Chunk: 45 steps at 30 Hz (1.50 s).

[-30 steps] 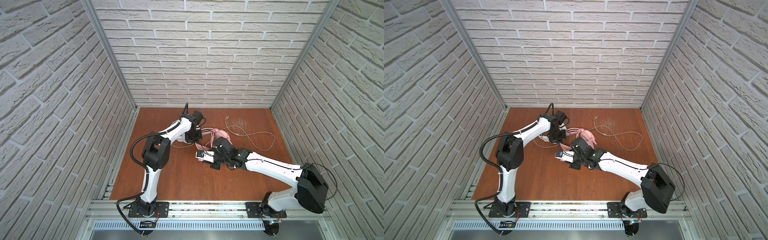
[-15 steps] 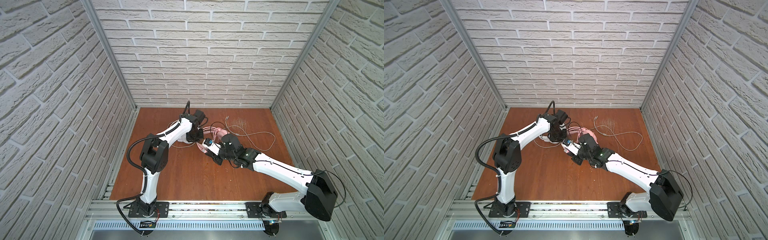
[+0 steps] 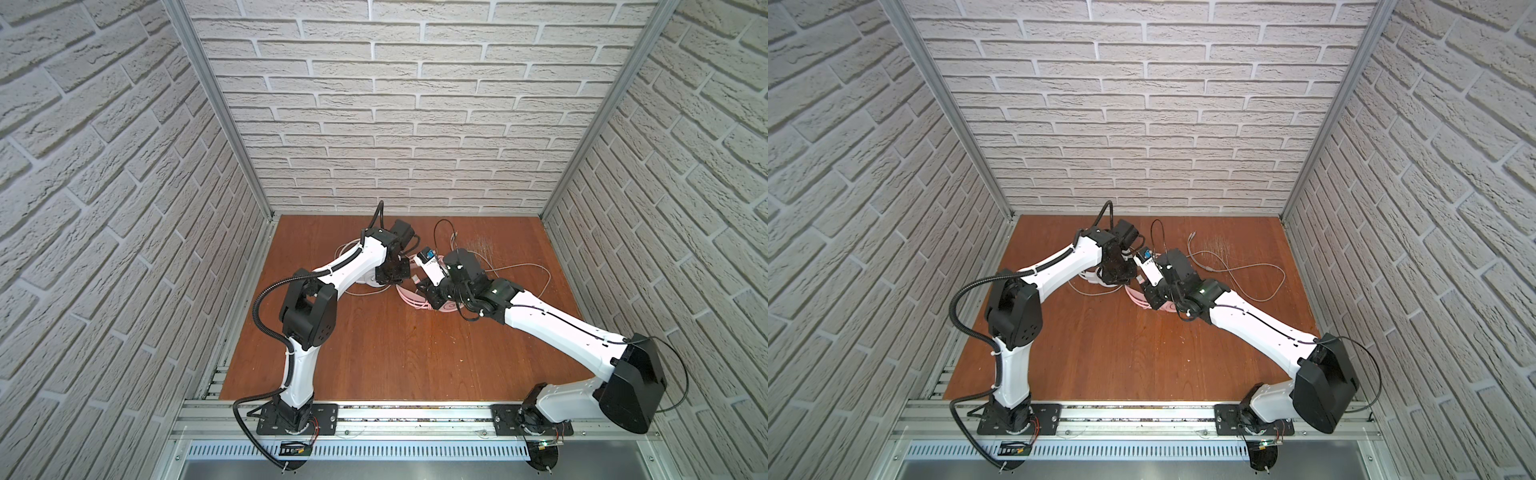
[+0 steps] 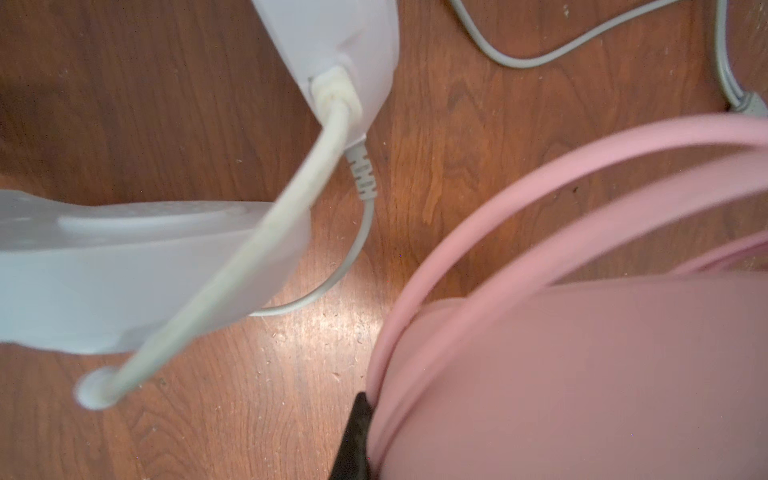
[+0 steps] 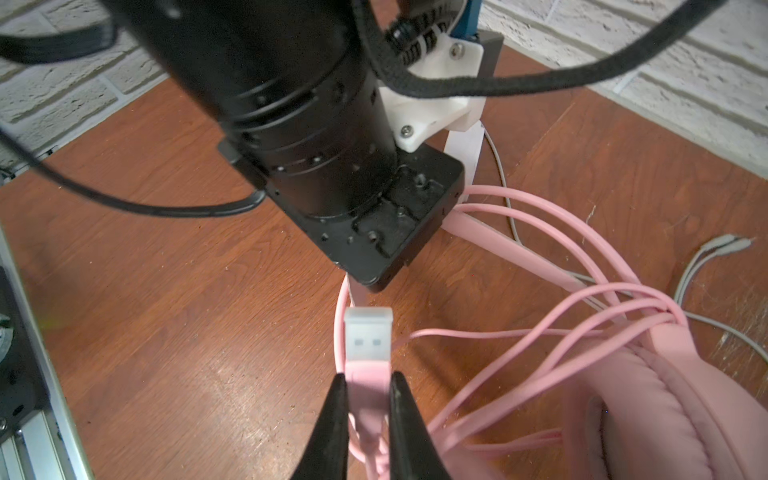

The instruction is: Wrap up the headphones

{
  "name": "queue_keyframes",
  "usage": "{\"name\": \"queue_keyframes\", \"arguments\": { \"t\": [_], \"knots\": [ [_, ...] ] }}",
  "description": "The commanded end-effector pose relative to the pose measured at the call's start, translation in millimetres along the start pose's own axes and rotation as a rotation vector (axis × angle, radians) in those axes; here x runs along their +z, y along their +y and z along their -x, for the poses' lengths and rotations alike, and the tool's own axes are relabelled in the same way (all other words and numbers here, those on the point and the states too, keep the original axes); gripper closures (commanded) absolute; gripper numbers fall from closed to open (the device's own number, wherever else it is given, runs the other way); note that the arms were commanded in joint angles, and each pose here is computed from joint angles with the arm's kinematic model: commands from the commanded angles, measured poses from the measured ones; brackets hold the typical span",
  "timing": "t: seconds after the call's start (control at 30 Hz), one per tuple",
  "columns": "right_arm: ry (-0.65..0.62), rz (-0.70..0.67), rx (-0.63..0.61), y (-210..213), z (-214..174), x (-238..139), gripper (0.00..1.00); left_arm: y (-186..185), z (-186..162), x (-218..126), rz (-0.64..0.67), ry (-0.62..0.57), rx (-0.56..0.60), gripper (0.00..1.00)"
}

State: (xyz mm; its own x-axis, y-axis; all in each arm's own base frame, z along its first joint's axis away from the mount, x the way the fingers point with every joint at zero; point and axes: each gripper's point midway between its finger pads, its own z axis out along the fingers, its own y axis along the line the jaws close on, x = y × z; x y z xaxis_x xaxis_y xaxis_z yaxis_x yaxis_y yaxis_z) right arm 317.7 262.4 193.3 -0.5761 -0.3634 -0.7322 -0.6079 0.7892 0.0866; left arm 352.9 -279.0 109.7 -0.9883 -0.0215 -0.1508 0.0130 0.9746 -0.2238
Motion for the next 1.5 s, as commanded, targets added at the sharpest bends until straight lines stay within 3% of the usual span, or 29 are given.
{"name": "queue_keyframes", "arguments": {
  "t": [0.0,0.23,0.53,0.9,1.47],
  "knots": [
    [0.058,-0.076,0.1,-13.6,-3.2,2.3,0.94,-15.3,9.2,-31.2,-0.078,-0.079,-0.005,1.0],
    [0.13,-0.136,0.225,-22.3,-11.9,14.3,0.94,-14.5,9.3,-34.2,-0.076,-0.084,-0.005,1.0],
    [0.221,-0.115,0.344,-16.2,-22.0,37.8,0.93,-17.5,9.4,-34.2,-0.087,-0.073,-0.008,1.0],
    [0.245,-0.079,0.367,-8.9,-19.7,45.2,0.76,-13.0,8.8,-27.9,-0.093,-0.046,-0.029,1.0],
    [0.195,-0.089,0.355,-11.4,-4.0,32.0,0.66,-3.9,7.8,-16.2,-0.085,-0.006,-0.049,1.0]
  ]
}}
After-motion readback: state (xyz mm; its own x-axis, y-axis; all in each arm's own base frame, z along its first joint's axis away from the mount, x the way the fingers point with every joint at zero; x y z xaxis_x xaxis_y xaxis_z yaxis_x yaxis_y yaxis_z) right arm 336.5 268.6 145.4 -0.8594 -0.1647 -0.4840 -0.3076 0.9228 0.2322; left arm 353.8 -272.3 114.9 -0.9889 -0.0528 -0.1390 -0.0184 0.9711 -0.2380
